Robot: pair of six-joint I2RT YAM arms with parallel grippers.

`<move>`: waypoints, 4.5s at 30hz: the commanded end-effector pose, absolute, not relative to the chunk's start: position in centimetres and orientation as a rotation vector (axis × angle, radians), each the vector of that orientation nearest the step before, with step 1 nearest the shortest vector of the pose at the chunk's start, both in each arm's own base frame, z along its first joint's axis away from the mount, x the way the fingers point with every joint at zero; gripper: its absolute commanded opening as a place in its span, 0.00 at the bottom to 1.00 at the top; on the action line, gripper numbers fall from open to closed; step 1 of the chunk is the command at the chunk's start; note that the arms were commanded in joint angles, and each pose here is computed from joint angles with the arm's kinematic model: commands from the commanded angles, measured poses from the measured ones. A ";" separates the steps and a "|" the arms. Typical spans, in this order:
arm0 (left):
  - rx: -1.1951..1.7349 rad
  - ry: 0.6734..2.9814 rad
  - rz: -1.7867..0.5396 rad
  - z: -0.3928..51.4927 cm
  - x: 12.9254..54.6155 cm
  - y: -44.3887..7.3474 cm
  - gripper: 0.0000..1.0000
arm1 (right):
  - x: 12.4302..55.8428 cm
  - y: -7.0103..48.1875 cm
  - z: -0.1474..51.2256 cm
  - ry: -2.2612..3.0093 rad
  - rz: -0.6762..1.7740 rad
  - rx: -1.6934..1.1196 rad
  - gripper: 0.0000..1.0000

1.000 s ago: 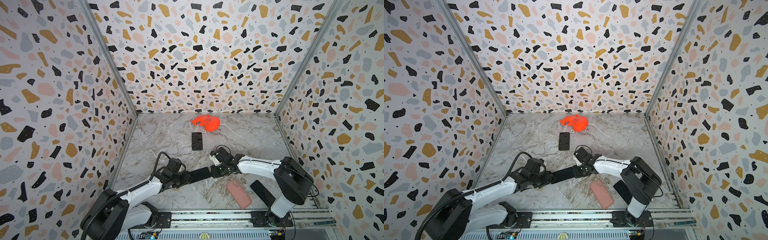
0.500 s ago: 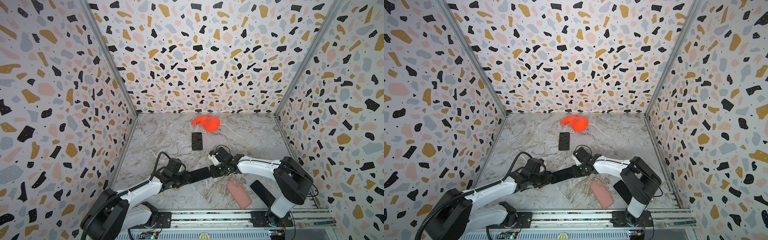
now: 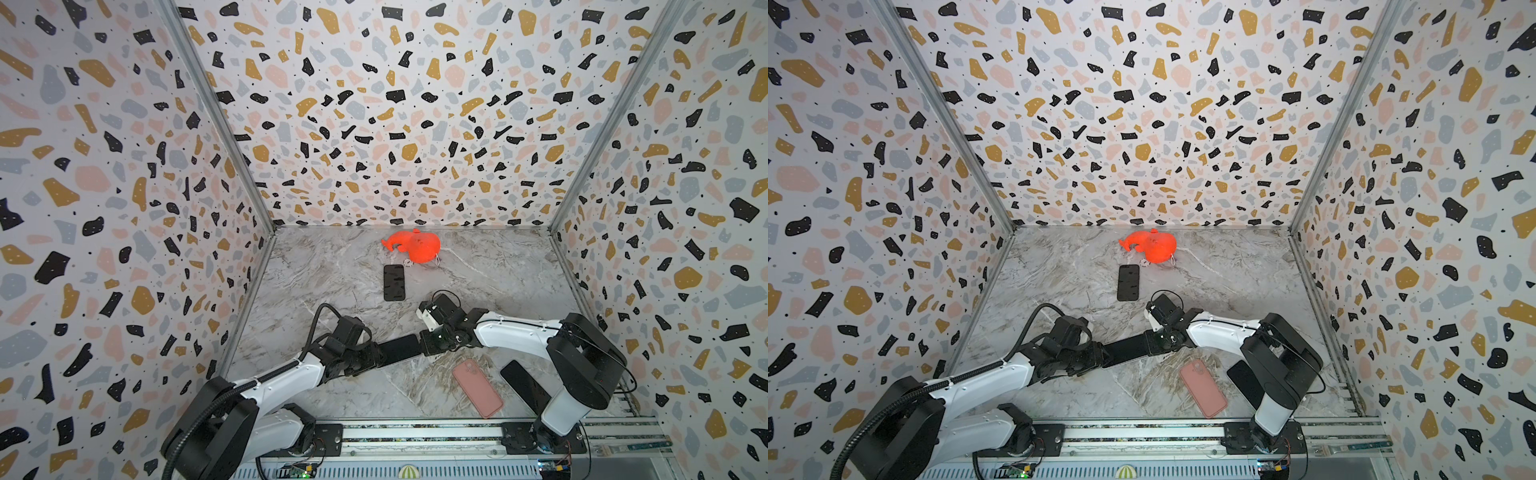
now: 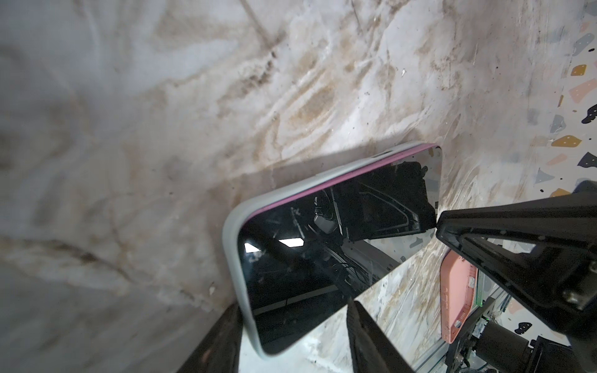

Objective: Put the phone into the phone case

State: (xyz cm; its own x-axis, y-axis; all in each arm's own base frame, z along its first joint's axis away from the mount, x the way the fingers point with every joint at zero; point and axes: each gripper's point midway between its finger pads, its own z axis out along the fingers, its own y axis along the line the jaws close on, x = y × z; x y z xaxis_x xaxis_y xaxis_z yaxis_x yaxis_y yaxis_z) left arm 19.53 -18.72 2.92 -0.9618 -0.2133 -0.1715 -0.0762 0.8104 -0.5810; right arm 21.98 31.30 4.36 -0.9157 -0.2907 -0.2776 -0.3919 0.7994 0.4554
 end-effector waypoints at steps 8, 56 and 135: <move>-0.194 2.767 -0.851 2.7 19.9 -18.8 0.54 | 22.1 30.3 4.6 2.798 0.719 -0.515 0.19; -0.179 2.772 -0.877 2.2 20.6 -19.7 0.51 | 17.6 32.2 1.4 2.863 0.866 -0.626 0.08; -0.152 2.768 -0.950 2.2 21.4 -19.0 0.64 | 25.4 34.0 4.6 2.451 0.856 -1.026 0.52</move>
State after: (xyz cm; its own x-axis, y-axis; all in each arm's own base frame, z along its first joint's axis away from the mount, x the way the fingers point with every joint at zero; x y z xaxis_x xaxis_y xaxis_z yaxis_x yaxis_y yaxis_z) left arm 21.60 -19.11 3.27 -0.9660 -0.1654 -0.1985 -0.0009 0.7703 -0.6377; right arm 26.29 34.05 3.68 -0.6687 -0.5344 -0.5170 -0.7360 0.5744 0.3582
